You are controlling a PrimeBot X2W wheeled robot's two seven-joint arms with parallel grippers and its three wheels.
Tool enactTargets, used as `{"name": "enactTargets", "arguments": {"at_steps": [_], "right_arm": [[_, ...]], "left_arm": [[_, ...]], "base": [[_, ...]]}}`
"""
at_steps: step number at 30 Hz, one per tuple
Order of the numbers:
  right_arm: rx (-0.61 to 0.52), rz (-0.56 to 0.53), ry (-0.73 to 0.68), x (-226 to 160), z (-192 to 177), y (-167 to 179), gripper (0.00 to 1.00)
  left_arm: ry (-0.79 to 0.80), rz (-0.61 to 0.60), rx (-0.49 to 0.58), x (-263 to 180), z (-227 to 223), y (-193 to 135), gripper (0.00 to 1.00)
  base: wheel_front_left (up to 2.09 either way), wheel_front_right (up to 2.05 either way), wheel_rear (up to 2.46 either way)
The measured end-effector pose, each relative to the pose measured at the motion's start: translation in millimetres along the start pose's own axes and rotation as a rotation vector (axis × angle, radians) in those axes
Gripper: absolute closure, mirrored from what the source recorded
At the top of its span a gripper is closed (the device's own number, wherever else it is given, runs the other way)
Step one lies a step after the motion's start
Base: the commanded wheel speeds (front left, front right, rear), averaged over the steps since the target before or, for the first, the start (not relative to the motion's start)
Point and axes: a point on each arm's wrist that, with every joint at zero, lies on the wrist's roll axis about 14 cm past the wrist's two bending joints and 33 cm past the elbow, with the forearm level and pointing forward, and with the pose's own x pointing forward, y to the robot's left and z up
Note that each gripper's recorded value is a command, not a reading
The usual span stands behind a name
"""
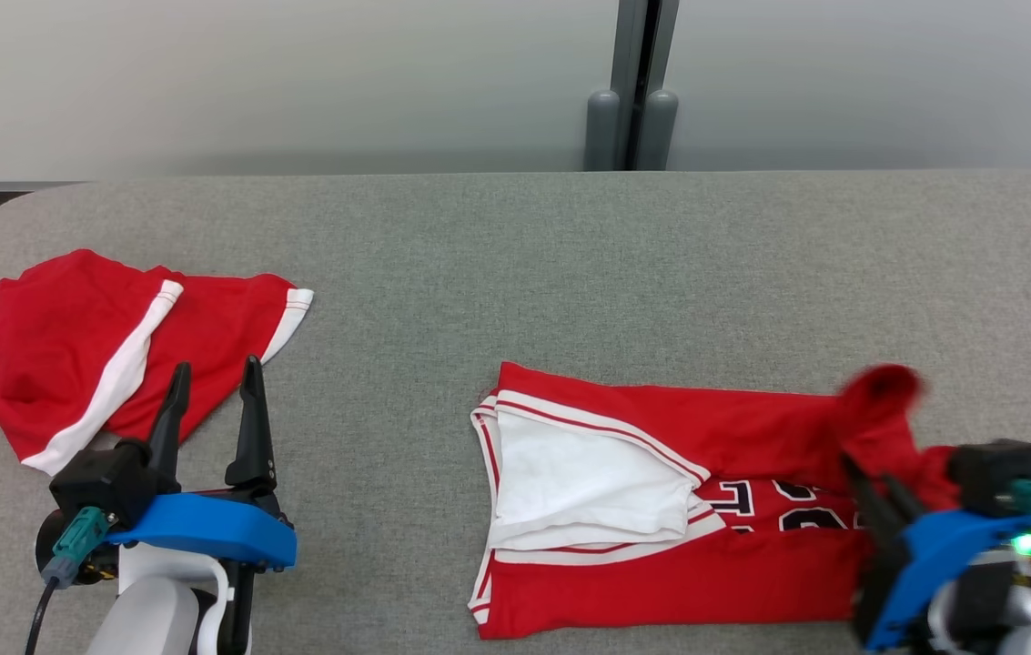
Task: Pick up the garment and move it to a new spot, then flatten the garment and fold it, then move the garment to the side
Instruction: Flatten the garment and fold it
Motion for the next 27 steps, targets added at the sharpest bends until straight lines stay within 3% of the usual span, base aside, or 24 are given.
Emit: {"name": "enactTargets", "arguments": {"at_steps": [7,14,27], "right_arm": [[-0.036,0.305,0.014,18,0,109,1.00],[-0.109,0.476,0.061,36,-7,171,1.00],[-0.122,0.530,0.121,64,-18,194,1.00]], "left_arm": [[0.004,0.005,0.000,0,-2,2,0.00],[0.011,0.009,-0.007,0,-5,4,0.00],[0.020,0.040,-0.014,-6,-8,15,0.00]], "base": [[0.00,0.00,0.00],[0.00,0.00,0.00],[0.00,0.00,0.00]]}}
